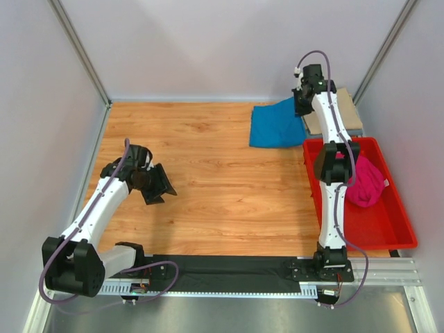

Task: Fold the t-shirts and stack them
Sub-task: Neatly place the folded tshirt to the corner

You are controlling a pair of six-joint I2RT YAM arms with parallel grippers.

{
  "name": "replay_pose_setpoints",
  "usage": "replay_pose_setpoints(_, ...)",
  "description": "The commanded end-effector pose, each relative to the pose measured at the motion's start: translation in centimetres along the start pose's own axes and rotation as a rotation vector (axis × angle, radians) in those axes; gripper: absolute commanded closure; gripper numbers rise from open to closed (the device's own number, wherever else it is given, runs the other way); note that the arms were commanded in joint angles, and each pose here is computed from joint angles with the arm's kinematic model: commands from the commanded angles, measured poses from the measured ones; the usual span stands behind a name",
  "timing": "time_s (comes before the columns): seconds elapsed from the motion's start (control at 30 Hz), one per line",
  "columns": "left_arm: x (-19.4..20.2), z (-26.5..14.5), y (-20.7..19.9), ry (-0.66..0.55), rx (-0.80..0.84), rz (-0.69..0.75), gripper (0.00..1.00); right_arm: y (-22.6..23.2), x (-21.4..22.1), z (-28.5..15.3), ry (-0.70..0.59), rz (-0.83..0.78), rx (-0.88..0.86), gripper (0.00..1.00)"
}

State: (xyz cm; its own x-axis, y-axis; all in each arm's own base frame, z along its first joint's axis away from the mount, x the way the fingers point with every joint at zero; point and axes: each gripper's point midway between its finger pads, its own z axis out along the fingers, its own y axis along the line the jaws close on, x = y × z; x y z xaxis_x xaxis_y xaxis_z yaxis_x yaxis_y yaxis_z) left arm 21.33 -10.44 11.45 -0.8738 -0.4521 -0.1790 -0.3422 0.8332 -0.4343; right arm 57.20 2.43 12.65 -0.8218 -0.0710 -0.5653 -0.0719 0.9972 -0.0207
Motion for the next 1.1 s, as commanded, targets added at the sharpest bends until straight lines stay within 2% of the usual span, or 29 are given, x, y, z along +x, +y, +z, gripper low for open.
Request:
replay_pose_setpoints(0.0,-0.7,-1.0,-1.8,-0.006,0.033,0.0,0.38,-8.3,-7.0,-8.7,-0.267,0.041,0.159,1.0)
replay_pose_setpoints(0.07,-0.7,-1.5,-1.8,0.001,0.015,0.002,0.38,-12.2,-7.7,-9.6,-0.319,0.096,0.199,1.0)
replay_pose_setpoints(0.2,-0.6,-2.3,-1.4,0.016,-0.03,-0.008,0.38,-17.0,-9.7,-9.5,-0.442,0.166,0.209,0.97)
replay_pose_setpoints(0.27,-0.7,-2.4,-1.0,0.025,-0.066,-0.02,0.38,-19.9,-10.3,-7.8,-0.488,0.203,0.272,0.78)
replay_pose_setpoints(0.3,-1.1,-2.7,-1.5,0.016,-0.061,-0.017,0.38,-21.9,-10.0,-7.1,-0.5,0.236,0.296,0.62)
replay_pose_setpoints(0.33,-1.2,-2.5,-1.4,0.028,-0.079,-0.021,0.38,-23.0,-11.1,-6.9,-0.564,0.249,0.293,0.4)
replay_pose_setpoints(0.37,-1.3,-2.5,-1.4,0.031,-0.094,-0.023,0.38,-23.3,-11.4,-6.1,-0.595,0.289,0.262,0.33)
replay_pose_setpoints(0.4,-1.8,-2.7,-1.7,0.023,-0.098,-0.02,0.38,-24.4,-11.2,-4.9,-0.61,0.322,0.254,0.19)
replay_pose_setpoints(0.43,-1.6,-2.6,-1.6,0.04,-0.121,-0.019,0.38,-24.8,-12.1,-5.2,-0.658,0.332,0.249,0.16)
replay_pose_setpoints(0.5,-1.9,-2.9,-2.0,0.04,-0.131,-0.014,0.38,-25.3,-12.4,-5.0,-0.685,0.359,0.248,0.13)
replay_pose_setpoints(0.67,-3.6,-3.8,-4.3,-0.008,-0.1,0.034,0.37,-24.4,-12.5,-6.4,-0.687,0.394,0.216,0.12)
replay_pose_setpoints(0.7,-4.0,-3.9,-4.9,-0.017,-0.083,0.042,0.37,-23.5,-12.1,-6.1,-0.665,0.413,0.177,0.11)
replay_pose_setpoints(0.73,-4.4,-3.8,-5.4,-0.026,-0.061,0.053,0.37,-22.9,-12.5,-7.9,-0.679,0.421,0.162,0.07)
replay_pose_setpoints(0.8,-4.9,-3.9,-6.3,-0.044,-0.026,0.091,0.37,-21.0,-12.1,-8.4,-0.649,0.428,0.128,0.0)
replay_pose_setpoints(0.9,-5.7,-4.4,-8.0,-0.07,0.058,0.185,0.37,-17.3,-11.3,-10.5,-0.578,0.446,0.115,0.0)
replay_pose_setpoints(0.93,-5.9,-4.6,-8.6,-0.075,0.086,0.208,0.37,-15.8,-9.9,-10.7,-0.508,0.488,0.104,0.0)
replay_pose_setpoints(1.0,-6.4,-5.3,-9.6,-0.104,0.132,0.281,0.36,-11.8,-9.6,-13.9,-0.481,0.491,0.092,0.0)
replay_pose_setpoints(1.03,-6.5,-6.0,-10.7,-0.126,0.19,0.313,0.35,-9.8,-6.9,-13.0,-0.376,0.502,0.081,0.0)
replay_pose_setpoints(1.07,-6.6,-6.4,-11.2,-0.139,0.219,0.334,0.35,-7.0,-7.0,-16.5,-0.404,0.483,0.084,0.0)
